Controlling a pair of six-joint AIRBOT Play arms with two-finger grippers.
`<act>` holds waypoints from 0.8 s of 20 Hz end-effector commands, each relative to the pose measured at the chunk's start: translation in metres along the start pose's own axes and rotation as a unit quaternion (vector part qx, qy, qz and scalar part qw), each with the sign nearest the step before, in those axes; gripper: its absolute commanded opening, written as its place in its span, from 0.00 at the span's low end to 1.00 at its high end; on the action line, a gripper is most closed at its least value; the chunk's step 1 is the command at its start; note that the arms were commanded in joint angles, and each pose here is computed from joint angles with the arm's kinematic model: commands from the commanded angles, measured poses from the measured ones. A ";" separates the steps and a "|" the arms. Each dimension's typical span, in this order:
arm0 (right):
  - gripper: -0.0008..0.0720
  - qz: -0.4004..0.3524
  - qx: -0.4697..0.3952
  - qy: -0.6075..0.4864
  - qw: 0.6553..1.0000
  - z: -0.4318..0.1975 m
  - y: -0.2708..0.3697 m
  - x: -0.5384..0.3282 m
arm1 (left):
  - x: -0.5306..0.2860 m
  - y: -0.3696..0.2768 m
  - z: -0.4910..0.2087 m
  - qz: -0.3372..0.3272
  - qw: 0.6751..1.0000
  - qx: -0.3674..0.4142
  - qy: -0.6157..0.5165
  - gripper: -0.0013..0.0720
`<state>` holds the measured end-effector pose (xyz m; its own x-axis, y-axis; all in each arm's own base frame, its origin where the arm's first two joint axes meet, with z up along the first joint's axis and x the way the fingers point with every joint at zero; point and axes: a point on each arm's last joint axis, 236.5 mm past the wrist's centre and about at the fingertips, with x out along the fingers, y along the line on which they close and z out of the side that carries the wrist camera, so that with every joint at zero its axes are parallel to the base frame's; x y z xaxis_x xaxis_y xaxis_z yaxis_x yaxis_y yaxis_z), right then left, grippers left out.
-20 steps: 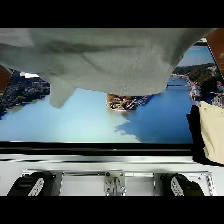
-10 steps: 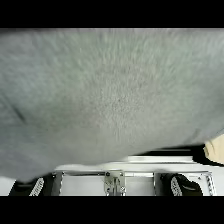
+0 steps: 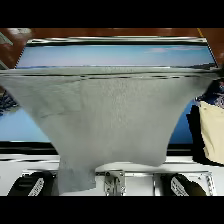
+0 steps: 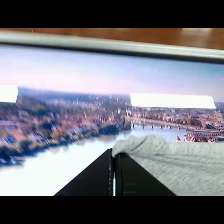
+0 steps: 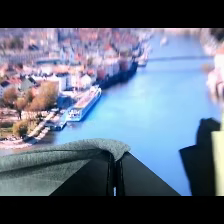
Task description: Fold the shirts.
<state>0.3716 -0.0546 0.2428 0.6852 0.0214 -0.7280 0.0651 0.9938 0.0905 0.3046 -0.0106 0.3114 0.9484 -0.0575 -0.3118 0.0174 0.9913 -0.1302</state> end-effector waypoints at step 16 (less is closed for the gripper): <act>0.69 0.175 0.269 0.108 0.941 -0.044 0.024 0.302 | 0.285 -0.026 -0.255 -0.010 0.921 -0.289 0.261 0.51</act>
<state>0.5542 -0.0331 0.0117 0.6245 0.3506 -0.6979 0.2519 0.7554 0.6049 0.4979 -0.0693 0.0035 0.7079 -0.2410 -0.6639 -0.2616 0.7837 -0.5634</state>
